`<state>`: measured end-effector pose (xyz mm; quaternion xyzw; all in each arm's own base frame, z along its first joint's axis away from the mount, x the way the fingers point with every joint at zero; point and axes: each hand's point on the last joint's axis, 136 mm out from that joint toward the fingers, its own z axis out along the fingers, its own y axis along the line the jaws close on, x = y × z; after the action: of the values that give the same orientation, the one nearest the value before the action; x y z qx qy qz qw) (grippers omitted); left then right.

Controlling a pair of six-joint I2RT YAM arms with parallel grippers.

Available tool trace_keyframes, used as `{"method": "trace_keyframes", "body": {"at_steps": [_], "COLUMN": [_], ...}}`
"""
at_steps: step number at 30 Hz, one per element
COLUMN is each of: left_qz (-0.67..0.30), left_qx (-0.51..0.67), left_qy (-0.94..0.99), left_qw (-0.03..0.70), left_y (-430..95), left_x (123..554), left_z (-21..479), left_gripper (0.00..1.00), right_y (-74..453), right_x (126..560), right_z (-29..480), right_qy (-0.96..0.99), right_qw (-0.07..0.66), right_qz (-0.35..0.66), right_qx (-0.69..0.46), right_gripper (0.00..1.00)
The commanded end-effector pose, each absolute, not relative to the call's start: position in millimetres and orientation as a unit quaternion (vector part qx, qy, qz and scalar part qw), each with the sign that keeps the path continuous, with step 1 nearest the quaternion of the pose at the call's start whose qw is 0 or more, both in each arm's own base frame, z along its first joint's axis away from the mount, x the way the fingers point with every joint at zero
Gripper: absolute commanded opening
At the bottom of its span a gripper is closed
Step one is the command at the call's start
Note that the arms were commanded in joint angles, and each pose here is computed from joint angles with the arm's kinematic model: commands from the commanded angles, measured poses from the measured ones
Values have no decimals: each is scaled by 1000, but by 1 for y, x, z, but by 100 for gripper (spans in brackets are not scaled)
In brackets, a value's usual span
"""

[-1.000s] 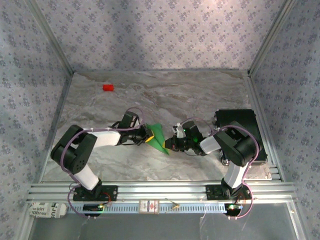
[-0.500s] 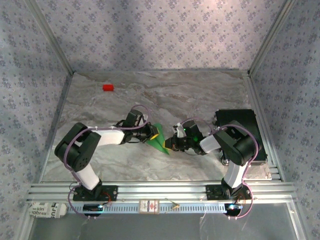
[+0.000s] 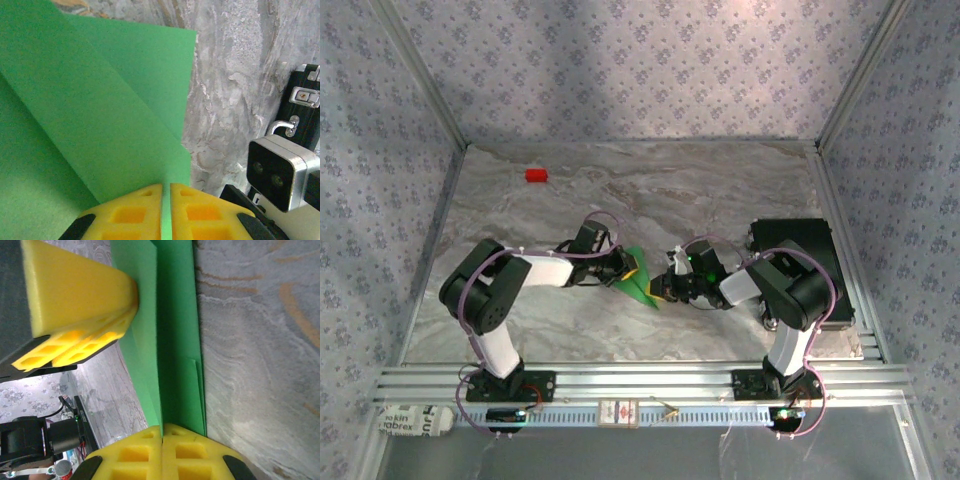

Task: Fold a paper plane with a square sheet of paper (pick it up from the middle)
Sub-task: Fourth fold the wing at the center of the table.

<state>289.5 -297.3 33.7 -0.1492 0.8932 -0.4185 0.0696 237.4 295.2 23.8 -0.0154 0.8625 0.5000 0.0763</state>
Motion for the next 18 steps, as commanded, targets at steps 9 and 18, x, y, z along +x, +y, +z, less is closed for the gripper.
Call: {"method": "trace_keyframes", "body": {"at_steps": [9,18], "left_qz": [-423,-406], "left_qx": [-144,-142], "left_qy": [892,901], "left_qw": [74,58], "left_y": [-304,-301], "left_x": [297,291], "left_z": [32,23], "left_gripper": [13,12], "right_y": [272,270], "right_x": [229,228], "right_z": [-21,-22], "right_qy": [902,903], "right_qw": [44,44], "right_qz": [428,425], "right_qx": [34,34], "right_gripper": [4,4]}}
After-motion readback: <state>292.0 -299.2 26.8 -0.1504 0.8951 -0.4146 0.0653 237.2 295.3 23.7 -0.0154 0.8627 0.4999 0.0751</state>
